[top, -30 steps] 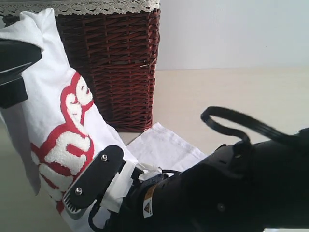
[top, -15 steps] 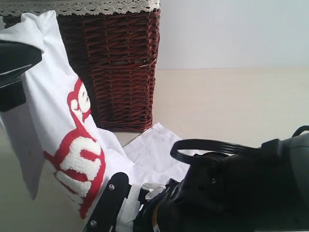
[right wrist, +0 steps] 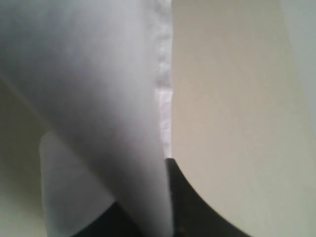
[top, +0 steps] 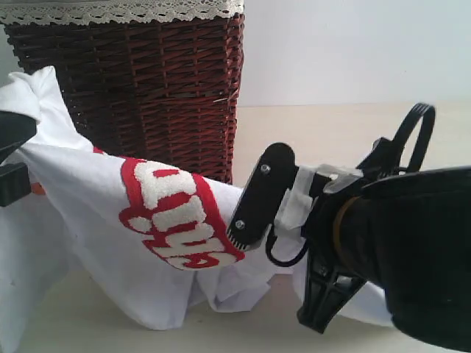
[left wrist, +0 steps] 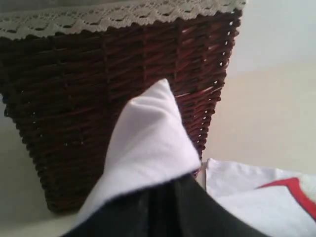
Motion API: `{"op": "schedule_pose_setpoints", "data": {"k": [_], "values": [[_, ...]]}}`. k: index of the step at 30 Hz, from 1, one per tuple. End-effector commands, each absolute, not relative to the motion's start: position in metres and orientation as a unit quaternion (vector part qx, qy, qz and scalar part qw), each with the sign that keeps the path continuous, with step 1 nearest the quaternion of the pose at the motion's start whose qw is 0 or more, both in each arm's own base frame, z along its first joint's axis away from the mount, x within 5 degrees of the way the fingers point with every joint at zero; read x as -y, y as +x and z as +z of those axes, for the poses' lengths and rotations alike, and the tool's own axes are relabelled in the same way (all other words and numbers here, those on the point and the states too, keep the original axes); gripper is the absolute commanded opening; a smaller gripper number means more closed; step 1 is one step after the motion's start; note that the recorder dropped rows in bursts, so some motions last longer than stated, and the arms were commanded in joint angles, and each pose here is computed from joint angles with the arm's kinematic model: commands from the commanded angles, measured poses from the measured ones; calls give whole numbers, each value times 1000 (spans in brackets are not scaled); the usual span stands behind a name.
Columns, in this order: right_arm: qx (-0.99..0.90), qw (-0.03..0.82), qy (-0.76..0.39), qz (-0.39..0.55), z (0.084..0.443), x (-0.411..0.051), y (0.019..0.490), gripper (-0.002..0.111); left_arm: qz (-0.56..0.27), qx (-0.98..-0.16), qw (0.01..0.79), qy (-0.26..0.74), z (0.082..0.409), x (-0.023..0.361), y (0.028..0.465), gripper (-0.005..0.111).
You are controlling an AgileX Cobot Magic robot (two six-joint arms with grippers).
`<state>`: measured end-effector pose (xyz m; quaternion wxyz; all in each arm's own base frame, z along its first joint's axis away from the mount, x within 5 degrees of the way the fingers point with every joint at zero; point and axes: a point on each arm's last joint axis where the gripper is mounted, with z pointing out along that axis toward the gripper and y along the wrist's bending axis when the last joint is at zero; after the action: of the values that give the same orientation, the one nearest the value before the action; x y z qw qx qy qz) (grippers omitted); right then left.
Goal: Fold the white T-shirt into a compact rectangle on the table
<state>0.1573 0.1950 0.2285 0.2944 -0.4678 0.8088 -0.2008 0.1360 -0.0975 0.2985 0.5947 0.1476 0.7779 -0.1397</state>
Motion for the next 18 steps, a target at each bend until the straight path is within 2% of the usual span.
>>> {"op": "schedule_pose_setpoints", "data": {"k": [1, 8, 12, 14, 15, 18], "values": [[-773, 347, -458, -269, 261, -174, 161, 0, -126, -784, 591, 143, 294, 94, 135, 0], [-729, 400, -439, -340, 283, -156, 181, 0, -122, -789, 584, 145, 288, 93, 134, 0], [-736, 415, -457, -276, 278, -162, 186, 4, -105, -797, 576, 147, 277, 89, 134, 0], [-732, 425, -470, -249, 277, -168, 186, 17, -98, -802, 570, 150, 271, 88, 133, 0], [-732, 426, -472, -246, 277, -169, 186, 27, -96, -804, 567, 151, 268, 87, 132, 0], [-736, 428, -465, -244, 277, -169, 186, 45, -93, -807, 562, 153, 264, 86, 131, 0]]}}
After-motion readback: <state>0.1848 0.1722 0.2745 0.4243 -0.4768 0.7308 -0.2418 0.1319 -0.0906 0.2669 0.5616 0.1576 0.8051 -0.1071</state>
